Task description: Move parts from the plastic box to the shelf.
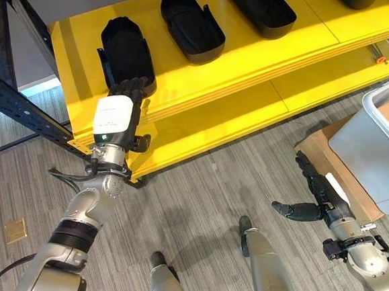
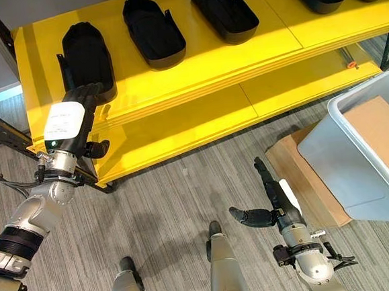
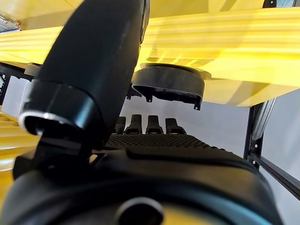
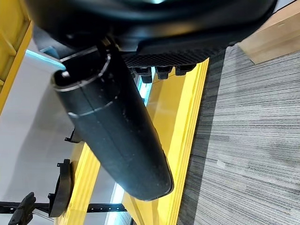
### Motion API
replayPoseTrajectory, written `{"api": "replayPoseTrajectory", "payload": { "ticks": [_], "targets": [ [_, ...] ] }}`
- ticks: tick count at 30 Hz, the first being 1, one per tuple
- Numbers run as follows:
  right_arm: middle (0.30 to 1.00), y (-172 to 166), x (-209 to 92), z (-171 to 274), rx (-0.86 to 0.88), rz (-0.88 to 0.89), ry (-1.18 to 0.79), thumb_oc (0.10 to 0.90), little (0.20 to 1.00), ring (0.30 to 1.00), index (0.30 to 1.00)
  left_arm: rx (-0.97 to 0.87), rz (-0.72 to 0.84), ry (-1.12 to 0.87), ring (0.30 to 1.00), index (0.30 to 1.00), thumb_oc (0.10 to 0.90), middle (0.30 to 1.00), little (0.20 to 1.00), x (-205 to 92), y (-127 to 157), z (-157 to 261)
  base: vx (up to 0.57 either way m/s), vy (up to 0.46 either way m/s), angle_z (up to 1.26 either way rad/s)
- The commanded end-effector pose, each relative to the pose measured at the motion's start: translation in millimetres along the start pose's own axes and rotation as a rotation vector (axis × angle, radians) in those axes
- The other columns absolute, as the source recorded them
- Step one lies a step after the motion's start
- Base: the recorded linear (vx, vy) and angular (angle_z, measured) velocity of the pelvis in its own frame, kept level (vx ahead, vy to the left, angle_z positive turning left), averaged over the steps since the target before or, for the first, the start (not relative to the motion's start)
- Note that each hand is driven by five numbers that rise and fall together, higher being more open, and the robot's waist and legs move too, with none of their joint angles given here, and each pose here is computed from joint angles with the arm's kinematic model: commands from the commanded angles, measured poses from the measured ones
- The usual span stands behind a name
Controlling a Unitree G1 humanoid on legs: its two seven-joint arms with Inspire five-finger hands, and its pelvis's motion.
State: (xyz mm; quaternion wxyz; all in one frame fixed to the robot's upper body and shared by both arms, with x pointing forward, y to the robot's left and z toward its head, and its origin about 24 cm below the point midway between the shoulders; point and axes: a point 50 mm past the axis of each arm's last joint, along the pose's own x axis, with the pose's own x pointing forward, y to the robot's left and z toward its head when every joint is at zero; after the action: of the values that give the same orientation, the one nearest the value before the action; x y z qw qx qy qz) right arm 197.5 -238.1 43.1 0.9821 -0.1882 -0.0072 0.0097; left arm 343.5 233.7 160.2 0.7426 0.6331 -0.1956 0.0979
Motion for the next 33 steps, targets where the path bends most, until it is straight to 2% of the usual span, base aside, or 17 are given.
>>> {"api": "replayPoseTrajectory", "payload": {
  "ticks": [1, 23, 33],
  "targets": [
    [1.000, -19.6, 4.9, 34.2, -0.008, -0.077, -0.205, 0.900, 1.000, 1.000, 1.000, 0.067, 0.147, -0.037, 1.000, 1.000, 0.900, 1.000, 1.000, 17.8, 35.9, -2.4, 0.00, 0.000, 0.00],
    [1.000, -20.5, 4.1, 31.9, -0.009, -0.082, -0.190, 0.900, 1.000, 1.000, 1.000, 0.046, 0.057, -0.014, 1.000, 1.000, 0.900, 1.000, 1.000, 21.6, 23.9, -5.0, 0.00, 0.000, 0.00],
    [1.000, -19.5, 3.6, 30.3, -0.001, -0.066, -0.179, 0.900, 1.000, 1.000, 1.000, 0.040, 0.041, -0.016, 1.000, 1.000, 0.900, 1.000, 1.000, 30.1, 29.6, -5.2, 0.00, 0.000, 0.00]
  ]
}}
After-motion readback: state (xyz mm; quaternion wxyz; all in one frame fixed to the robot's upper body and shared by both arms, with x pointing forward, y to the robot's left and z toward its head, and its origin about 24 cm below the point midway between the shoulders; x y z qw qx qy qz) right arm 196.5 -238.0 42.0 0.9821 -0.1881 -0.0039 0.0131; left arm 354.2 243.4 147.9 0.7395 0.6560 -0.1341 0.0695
